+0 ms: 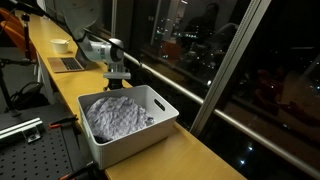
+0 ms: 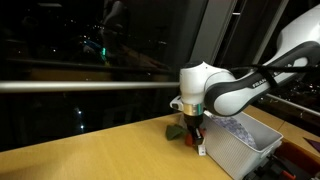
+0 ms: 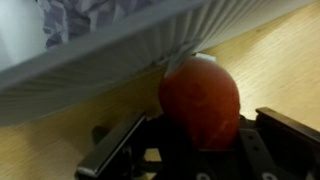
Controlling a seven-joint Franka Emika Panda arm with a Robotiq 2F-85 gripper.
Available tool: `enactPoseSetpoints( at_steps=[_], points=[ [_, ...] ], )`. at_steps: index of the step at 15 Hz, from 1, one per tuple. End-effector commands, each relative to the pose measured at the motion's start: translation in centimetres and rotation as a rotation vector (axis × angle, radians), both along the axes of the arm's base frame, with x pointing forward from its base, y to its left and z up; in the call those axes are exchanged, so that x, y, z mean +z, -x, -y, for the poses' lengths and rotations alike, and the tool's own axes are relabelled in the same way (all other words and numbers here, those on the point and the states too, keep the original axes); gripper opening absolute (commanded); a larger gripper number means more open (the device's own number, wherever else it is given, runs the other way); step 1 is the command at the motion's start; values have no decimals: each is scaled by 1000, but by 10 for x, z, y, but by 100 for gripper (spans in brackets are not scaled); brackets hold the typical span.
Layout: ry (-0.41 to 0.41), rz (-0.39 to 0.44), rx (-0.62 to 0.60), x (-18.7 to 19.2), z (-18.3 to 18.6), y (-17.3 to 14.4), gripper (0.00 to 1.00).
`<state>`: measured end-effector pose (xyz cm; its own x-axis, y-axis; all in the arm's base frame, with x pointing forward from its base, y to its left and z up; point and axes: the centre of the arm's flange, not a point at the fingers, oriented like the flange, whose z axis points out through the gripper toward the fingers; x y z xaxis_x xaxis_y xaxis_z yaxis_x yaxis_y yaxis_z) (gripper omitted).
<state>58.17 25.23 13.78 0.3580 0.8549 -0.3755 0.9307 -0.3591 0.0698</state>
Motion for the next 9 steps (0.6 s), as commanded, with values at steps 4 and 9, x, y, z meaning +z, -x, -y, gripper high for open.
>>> enactPoseSetpoints(
  at_steps=[4, 9],
  points=[
    [-8, 143, -46, 149, -7, 29, 4],
    [18, 262, -145, 255, 45, 45, 4]
  ],
)
